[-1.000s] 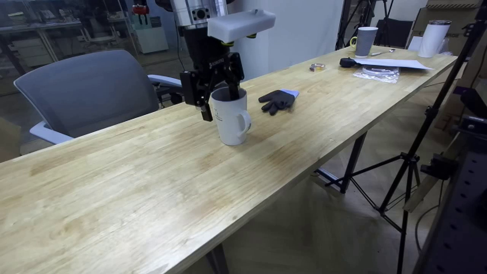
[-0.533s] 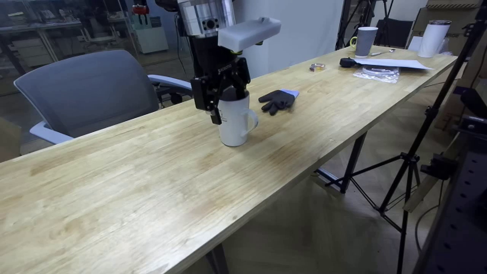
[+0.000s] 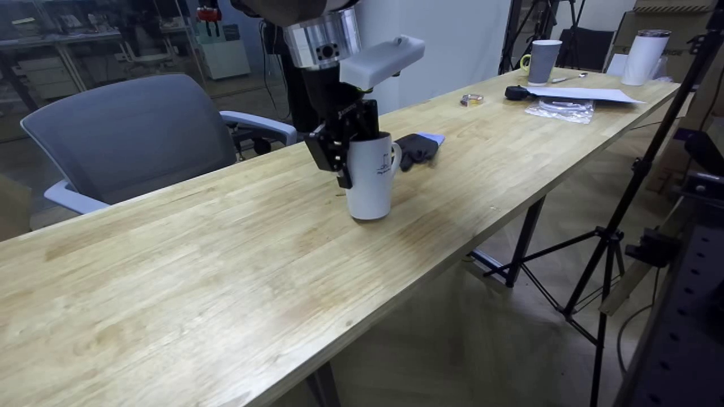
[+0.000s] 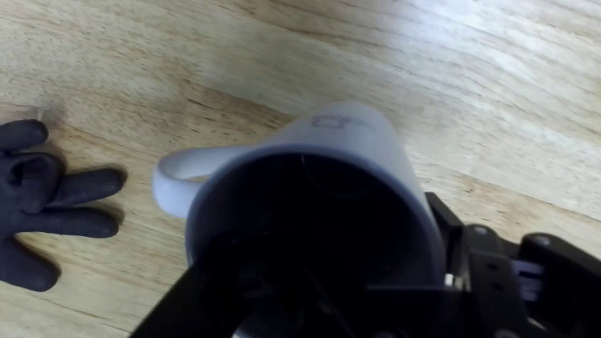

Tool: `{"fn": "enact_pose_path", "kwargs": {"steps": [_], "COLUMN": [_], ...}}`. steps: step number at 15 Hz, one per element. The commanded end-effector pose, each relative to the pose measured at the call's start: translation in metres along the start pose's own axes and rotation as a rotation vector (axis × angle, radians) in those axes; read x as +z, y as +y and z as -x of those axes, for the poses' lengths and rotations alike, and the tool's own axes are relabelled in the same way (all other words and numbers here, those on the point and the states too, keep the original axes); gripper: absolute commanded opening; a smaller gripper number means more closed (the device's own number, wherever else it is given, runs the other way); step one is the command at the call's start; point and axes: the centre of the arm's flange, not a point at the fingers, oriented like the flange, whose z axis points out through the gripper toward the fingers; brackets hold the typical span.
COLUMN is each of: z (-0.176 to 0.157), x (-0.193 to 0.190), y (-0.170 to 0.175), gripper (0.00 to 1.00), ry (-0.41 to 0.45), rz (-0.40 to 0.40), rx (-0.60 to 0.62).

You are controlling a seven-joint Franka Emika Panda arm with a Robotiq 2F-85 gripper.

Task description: Move the cup to the left

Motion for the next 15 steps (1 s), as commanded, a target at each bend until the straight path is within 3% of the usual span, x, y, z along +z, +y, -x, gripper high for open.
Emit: {"fn": "enact_pose_path", "kwargs": {"steps": [1, 6, 15], "z": [-0.003, -0.005, -0.04], "x": [0.009, 0.01, -0.036], "y": [-0.003, -0.008, 0.001], "gripper": [0.33, 0.01, 0.02], "ry": [-0.027, -0.078, -0.082], "rz": [0.037, 0.047, 0.043], "rx": [0.008, 0.029, 0.072]}}
